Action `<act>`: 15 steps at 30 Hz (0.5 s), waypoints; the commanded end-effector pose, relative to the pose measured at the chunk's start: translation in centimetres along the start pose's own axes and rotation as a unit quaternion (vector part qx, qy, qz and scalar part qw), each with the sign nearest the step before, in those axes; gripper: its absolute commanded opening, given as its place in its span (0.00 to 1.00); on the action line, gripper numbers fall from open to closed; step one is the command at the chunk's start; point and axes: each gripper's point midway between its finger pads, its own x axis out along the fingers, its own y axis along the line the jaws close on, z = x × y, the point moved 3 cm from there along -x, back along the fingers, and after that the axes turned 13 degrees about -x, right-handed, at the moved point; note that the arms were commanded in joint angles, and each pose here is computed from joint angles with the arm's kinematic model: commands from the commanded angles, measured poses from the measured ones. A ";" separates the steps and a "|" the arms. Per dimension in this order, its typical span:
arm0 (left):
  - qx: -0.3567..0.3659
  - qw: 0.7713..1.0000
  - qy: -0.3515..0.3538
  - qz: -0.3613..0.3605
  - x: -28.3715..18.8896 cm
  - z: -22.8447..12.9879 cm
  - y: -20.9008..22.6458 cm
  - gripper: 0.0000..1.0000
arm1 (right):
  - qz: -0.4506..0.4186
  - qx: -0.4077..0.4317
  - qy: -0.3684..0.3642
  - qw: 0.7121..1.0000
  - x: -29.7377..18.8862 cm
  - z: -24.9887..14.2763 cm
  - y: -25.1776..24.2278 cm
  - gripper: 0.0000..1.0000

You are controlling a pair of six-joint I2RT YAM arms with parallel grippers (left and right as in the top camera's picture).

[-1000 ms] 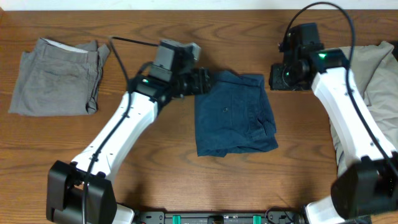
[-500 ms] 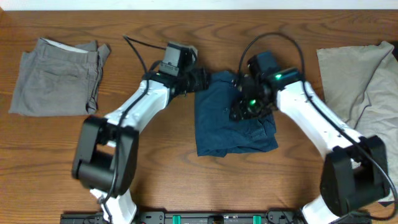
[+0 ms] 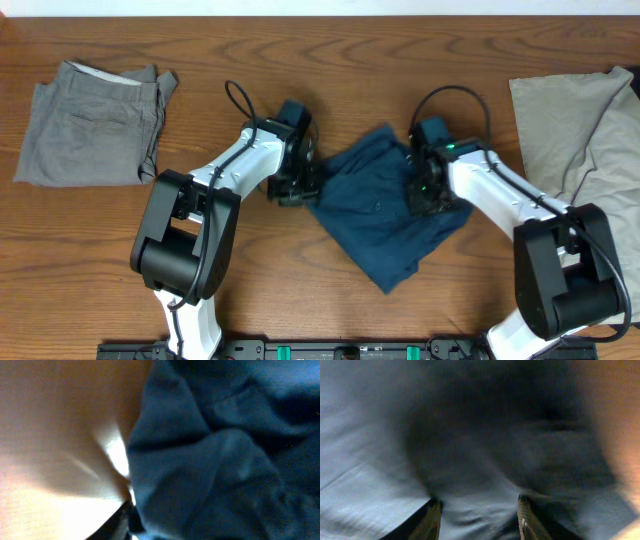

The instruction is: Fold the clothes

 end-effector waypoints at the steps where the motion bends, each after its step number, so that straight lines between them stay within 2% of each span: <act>1: -0.010 0.999 0.034 0.031 -0.2 -1.4 1.5 0.28 | -0.083 0.005 -0.018 0.996 0.3 0.7 -3.7 0.50; 5: -0.008 1.000 0.021 0.020 -2.0 -1.9 1.3 0.28 | -0.069 0.013 -0.042 0.997 0.2 1.8 -3.6 0.58; 10: 0.037 0.996 -0.073 -0.048 -7.1 -1.1 -0.6 0.35 | -0.058 0.012 -0.039 0.997 0.3 1.7 -3.2 0.60; 11: 0.055 0.992 -0.096 -0.062 -8.2 -1.0 -1.2 0.45 | -0.058 0.012 -0.039 0.998 0.3 1.7 -3.2 0.61; 12: 0.074 0.988 -0.116 -0.074 -9.1 -0.9 -1.6 0.64 | -0.058 0.012 -0.039 0.998 0.3 1.6 -3.2 0.61; 13: 0.097 0.982 -0.137 -0.085 -10.0 -0.8 -2.1 0.76 | -0.058 0.012 -0.039 0.998 0.3 1.6 -3.2 0.61; 15: 0.137 0.973 -0.160 -0.095 -10.9 -0.6 -2.7 0.84 | -0.056 0.012 -0.039 0.998 0.3 1.7 -3.2 0.61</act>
